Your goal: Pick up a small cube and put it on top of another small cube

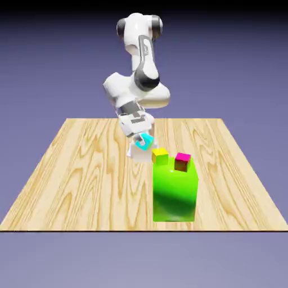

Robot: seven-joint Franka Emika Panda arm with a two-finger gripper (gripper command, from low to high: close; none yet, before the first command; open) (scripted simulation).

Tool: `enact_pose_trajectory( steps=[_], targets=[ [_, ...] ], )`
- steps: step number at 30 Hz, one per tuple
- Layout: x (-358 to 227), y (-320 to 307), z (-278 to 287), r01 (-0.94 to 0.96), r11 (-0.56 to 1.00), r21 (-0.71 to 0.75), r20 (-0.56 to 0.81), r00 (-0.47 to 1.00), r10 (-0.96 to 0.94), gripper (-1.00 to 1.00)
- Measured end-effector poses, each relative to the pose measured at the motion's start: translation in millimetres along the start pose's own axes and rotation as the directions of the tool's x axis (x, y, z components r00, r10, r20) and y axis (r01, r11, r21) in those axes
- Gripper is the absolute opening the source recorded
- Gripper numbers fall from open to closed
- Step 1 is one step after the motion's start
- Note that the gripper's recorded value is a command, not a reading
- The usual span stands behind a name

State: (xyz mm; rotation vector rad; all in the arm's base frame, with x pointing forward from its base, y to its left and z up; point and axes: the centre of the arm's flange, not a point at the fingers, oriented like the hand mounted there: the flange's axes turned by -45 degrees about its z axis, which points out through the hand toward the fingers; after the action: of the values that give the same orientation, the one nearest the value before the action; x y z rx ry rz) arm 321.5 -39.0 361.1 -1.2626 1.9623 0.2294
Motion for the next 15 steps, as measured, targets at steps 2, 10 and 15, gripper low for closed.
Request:
enact_pose_trajectory(
  steps=[2,10,15],
  targets=[
    [-4.1,4.1,-3.1,-0.095,0.995,0.03,0.056,0.994,0.093,-1.0],
    [-13.7,18.4,-10.9,-0.383,0.922,0.056,0.237,0.902,0.36,-1.0],
    [-12.1,15.8,19.4,-0.381,0.923,0.054,0.232,0.904,0.36,-1.0]
  ],
)
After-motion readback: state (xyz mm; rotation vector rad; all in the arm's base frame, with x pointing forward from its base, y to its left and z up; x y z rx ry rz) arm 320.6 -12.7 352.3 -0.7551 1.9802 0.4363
